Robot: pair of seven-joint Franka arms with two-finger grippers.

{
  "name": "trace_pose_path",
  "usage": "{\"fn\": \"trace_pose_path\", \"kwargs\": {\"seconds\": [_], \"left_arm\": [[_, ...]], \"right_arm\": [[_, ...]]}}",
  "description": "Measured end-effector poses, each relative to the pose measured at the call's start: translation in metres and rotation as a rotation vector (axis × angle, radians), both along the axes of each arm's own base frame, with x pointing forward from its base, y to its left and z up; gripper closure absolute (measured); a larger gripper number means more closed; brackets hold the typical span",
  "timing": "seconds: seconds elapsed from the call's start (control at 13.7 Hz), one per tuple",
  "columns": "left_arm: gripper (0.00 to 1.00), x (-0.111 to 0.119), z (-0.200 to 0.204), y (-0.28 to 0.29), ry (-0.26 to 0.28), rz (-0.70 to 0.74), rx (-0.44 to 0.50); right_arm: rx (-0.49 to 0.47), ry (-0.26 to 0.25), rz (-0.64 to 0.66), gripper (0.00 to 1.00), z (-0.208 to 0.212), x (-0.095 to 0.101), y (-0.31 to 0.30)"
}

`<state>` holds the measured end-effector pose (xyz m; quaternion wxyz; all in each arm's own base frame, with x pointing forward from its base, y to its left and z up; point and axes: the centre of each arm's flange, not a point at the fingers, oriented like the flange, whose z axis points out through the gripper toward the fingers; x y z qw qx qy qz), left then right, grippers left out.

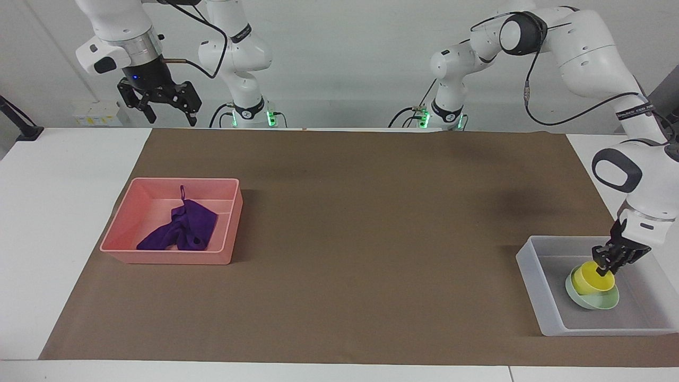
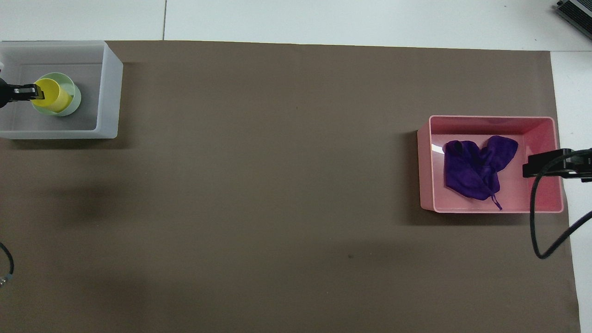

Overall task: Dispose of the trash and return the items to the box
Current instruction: 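Lower the yellow cup into the green bowl with the left gripper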

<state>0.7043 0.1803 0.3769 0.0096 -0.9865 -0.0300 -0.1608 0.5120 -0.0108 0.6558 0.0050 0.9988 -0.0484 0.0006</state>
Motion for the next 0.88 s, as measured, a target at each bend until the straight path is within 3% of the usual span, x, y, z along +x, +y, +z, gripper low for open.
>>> {"fn": "trace_pose_path", "kwargs": {"seconds": [0.22,0.37,0.66,0.88], "left_arm": [[0.19,0.002,0.003,-0.004,-0.005,-0.018,0.002],[0.00,0.003,0.013,-0.013,-0.017,-0.082,0.020],[0.00,-0.007,0.060,-0.080,-0.038,-0.204,0.045],[0.00,-0.034,0.096,-0.140,0.015,-0.291,0.046]], "right_arm": [[0.003,0.004,0.000,0.00,-0.002,0.001,0.000],[0.010,0.006,0.000,0.00,-0.003,0.002,0.001],[0.010,0.011,-0.005,0.00,-0.006,0.003,-0.002],[0.009,0.015,-0.005,0.00,-0.008,0.005,-0.002]]}}
